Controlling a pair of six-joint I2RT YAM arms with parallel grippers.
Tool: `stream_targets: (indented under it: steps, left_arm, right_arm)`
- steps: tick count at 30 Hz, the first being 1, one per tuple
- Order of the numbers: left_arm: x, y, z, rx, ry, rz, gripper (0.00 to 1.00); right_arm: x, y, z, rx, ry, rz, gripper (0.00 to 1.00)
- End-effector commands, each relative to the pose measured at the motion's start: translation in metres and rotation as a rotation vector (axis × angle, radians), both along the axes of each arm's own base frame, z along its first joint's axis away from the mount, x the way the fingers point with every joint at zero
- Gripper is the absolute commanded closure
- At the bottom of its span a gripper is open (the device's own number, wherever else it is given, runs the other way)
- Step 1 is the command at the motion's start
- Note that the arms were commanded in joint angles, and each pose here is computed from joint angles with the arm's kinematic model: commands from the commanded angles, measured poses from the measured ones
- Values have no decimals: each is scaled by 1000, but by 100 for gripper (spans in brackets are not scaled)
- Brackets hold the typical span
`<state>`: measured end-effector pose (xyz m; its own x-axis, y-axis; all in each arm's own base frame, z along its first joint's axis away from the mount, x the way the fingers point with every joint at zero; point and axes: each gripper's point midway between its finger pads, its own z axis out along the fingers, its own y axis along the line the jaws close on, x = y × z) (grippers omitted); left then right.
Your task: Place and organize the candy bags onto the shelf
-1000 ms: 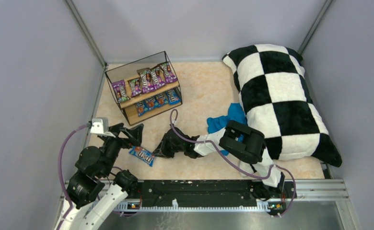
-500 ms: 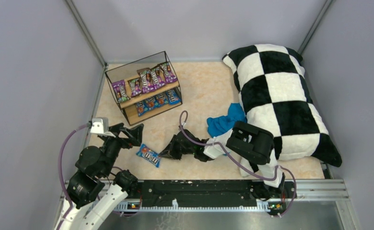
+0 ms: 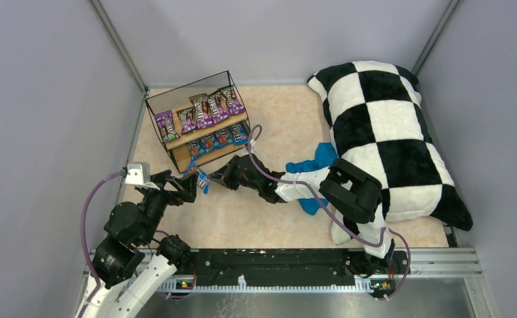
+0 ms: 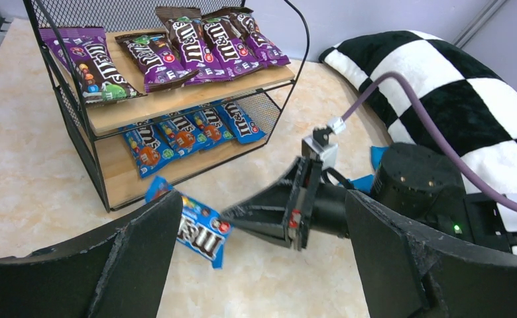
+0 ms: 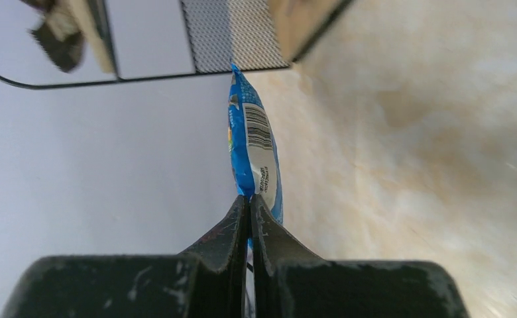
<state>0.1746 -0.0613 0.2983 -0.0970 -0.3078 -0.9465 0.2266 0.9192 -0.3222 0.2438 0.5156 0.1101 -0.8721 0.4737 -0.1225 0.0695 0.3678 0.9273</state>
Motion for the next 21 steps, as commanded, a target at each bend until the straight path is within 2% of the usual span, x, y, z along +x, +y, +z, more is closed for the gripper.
stream_targets:
  steps: [1,14,21]
  left_arm:
    - [-2,2,12,-19,-42,3,1]
    - [-5,3,15,-29,-58,1,1]
    - [-5,5,16,-32,-61,6,1]
  right_arm:
    - [32,21,32,50,-103,-76,100]
    - [89,47,51,9,-194,-254,100]
    - [105,65,59,50,-254,-305,100]
